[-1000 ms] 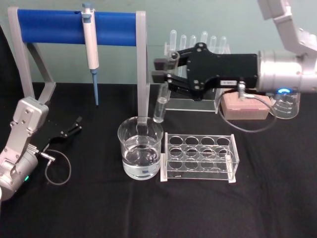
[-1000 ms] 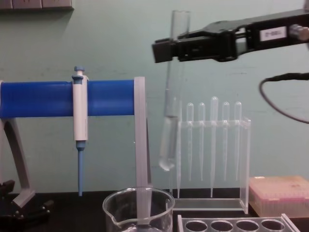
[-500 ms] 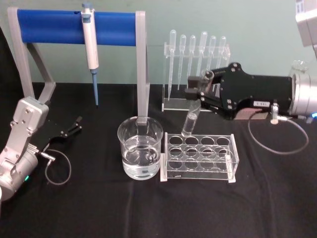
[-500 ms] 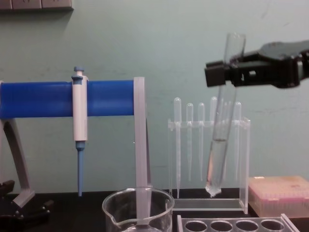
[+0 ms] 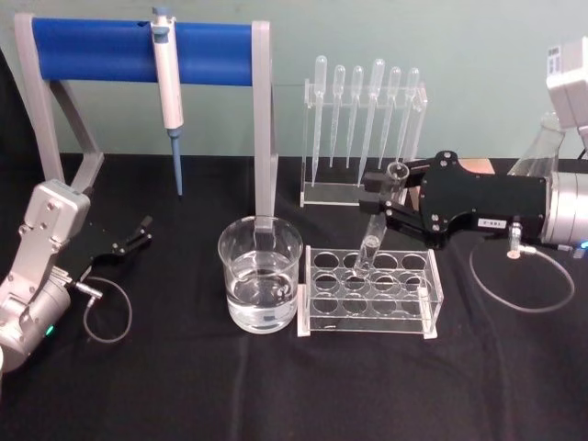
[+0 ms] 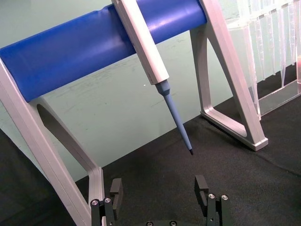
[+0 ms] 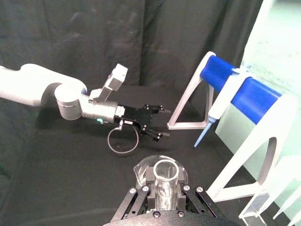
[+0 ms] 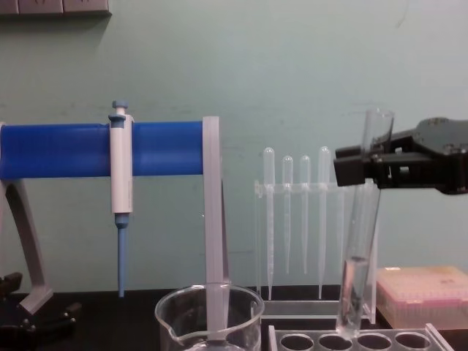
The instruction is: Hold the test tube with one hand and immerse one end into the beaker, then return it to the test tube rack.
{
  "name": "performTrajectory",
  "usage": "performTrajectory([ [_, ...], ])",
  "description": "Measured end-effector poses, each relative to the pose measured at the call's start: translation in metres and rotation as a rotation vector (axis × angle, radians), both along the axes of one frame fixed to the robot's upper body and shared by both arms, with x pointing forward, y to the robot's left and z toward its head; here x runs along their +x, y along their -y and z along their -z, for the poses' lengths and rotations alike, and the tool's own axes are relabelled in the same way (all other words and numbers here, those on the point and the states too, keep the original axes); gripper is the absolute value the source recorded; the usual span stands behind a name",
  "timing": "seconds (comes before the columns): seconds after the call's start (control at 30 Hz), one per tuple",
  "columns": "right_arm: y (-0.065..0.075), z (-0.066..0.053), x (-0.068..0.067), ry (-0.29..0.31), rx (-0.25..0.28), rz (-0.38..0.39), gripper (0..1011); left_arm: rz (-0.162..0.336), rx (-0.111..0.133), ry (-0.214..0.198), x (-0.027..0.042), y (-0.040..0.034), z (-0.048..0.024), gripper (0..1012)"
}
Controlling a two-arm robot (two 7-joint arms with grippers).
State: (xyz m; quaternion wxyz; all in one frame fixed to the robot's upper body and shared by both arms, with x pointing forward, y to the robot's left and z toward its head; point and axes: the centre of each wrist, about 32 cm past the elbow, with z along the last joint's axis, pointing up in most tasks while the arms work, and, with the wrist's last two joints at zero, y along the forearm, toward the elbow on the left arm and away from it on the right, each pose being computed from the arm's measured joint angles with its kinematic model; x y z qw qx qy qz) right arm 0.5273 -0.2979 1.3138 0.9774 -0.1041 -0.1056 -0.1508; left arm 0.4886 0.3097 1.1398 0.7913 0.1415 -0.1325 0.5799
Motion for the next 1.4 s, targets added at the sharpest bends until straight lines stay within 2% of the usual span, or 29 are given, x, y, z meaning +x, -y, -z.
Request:
performTrajectory([
  [0.67, -0.001, 0.020, 0.000, -0.028, -0.019, 0.013, 225, 0.000, 0.000, 0.000, 0.0000, 0.0000, 0.0000, 1000],
  [1.03, 0.001, 0.030, 0.000, -0.019, -0.023, 0.026, 226, 0.000, 0.000, 0.000, 0.0000, 0.0000, 0.0000, 1000],
  [1.4, 0.005, 0.048, -0.002, -0.012, -0.016, 0.062, 225, 0.000, 0.000, 0.000, 0.0000, 0.0000, 0.0000, 1000],
])
